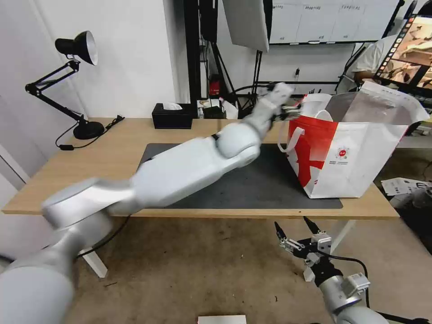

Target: Pick up the trash from the table and place it into the takeout bag.

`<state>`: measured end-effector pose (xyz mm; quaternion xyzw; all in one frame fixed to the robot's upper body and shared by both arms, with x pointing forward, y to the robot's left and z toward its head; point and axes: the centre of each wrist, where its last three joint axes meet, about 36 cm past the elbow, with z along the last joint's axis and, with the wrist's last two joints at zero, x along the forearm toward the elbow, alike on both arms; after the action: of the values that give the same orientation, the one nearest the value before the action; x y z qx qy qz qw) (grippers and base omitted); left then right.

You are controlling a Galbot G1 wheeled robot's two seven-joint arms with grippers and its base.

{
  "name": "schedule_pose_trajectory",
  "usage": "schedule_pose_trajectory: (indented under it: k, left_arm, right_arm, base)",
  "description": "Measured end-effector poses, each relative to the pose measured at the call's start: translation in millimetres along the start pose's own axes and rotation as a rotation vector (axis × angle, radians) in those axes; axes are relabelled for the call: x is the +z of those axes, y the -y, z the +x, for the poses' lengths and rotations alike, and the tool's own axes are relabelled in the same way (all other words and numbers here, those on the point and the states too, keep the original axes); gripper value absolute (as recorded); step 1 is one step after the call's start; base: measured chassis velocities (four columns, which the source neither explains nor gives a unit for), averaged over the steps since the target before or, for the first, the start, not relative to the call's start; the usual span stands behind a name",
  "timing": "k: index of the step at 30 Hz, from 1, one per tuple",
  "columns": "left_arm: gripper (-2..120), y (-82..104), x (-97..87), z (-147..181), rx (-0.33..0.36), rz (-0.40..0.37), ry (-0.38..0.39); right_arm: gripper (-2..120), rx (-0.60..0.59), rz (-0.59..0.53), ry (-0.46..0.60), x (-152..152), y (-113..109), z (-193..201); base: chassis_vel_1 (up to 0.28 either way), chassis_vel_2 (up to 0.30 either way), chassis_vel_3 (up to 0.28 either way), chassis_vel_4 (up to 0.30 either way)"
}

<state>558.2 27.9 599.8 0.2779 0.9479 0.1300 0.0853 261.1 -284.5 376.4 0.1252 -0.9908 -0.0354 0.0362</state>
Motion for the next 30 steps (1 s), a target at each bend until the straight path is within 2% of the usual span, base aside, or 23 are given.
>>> schedule_pose_trajectory:
  k: [1,3,5,8,9,10,13,14,15,17,18,20,21,24,25,27,28,30]
  left_arm:
    - [100,0.0,0.0,0,0.000,0.000,0.000]
    - [100,-18.0,25.3,47,-0.042,0.040,-0.029]
    - [100,-22.7,29.4,56,-0.053,0.047,-0.035]
    - [100,-61.9,52.4,125,-0.170,0.071,-0.055]
    - [100,-66.6,60.5,142,-0.189,0.076,-0.066]
    - [100,-66.6,60.5,142,-0.189,0.076,-0.066]
    - [100,-77.4,81.3,194,-0.251,0.086,-0.107]
    - [100,-77.4,81.3,194,-0.251,0.086,-0.107]
    - [100,-79.8,90.4,222,-0.293,0.089,-0.125]
    - [100,-70.5,107.1,262,-0.352,0.090,-0.150]
    - [100,-70.5,107.1,262,-0.352,0.090,-0.150]
    - [100,-54.3,120.0,296,-0.420,0.109,-0.178]
    - [100,-54.3,120.0,296,-0.420,0.109,-0.178]
    - [100,-24.4,138.4,340,-0.514,0.129,-0.235]
    - [100,-24.4,138.4,340,-0.514,0.129,-0.235]
    - [100,-0.6,152.4,365,-0.575,0.140,-0.266]
    - [100,-0.6,152.4,365,-0.575,0.140,-0.266]
    - [100,13.8,161.3,377,-0.606,0.149,-0.271]
  right_arm:
    - [100,0.000,0.000,0.000,0,0,0]
    - [100,0.000,0.000,0.000,0,0,0]
    - [100,0.000,0.000,0.000,0,0,0]
    - [100,0.000,0.000,0.000,0,0,0]
    - [100,0.000,0.000,0.000,0,0,0]
    - [100,0.000,0.000,0.000,0,0,0]
    - [100,0.000,0.000,0.000,0,0,0]
    - [100,0.000,0.000,0.000,0,0,0]
    - [100,0.000,0.000,0.000,0,0,0]
    - [100,0.000,0.000,0.000,0,0,0]
    - [100,0.000,0.000,0.000,0,0,0]
    - [100,0.000,0.000,0.000,0,0,0]
    - [100,0.000,0.000,0.000,0,0,0]
    - [100,0.000,0.000,0.000,0,0,0]
    - [100,0.000,0.000,0.000,0,0,0]
    - [100,0.000,0.000,0.000,0,0,0]
    - [100,0.000,0.000,0.000,0,0,0]
    - [100,0.000,0.000,0.000,0,0,0]
  base:
    - [0.000,0.000,0.000,0.000]
    - [0.000,0.000,0.000,0.000]
    - [0.000,0.000,0.000,0.000]
    - [0.000,0.000,0.000,0.000]
    - [0.000,0.000,0.000,0.000]
    - [0.000,0.000,0.000,0.000]
    - [0.000,0.000,0.000,0.000]
    - [0.000,0.000,0.000,0.000]
    - [0.000,0.000,0.000,0.000]
    - [0.000,0.000,0.000,0.000]
    - [0.000,0.000,0.000,0.000]
    - [0.000,0.000,0.000,0.000]
    - [0.000,0.000,0.000,0.000]
    - [0.000,0.000,0.000,0.000]
    - [0.000,0.000,0.000,0.000]
    - [0.000,0.000,0.000,0.000]
    - [0.000,0.000,0.000,0.000]
    - [0.000,0.000,0.000,0.000]
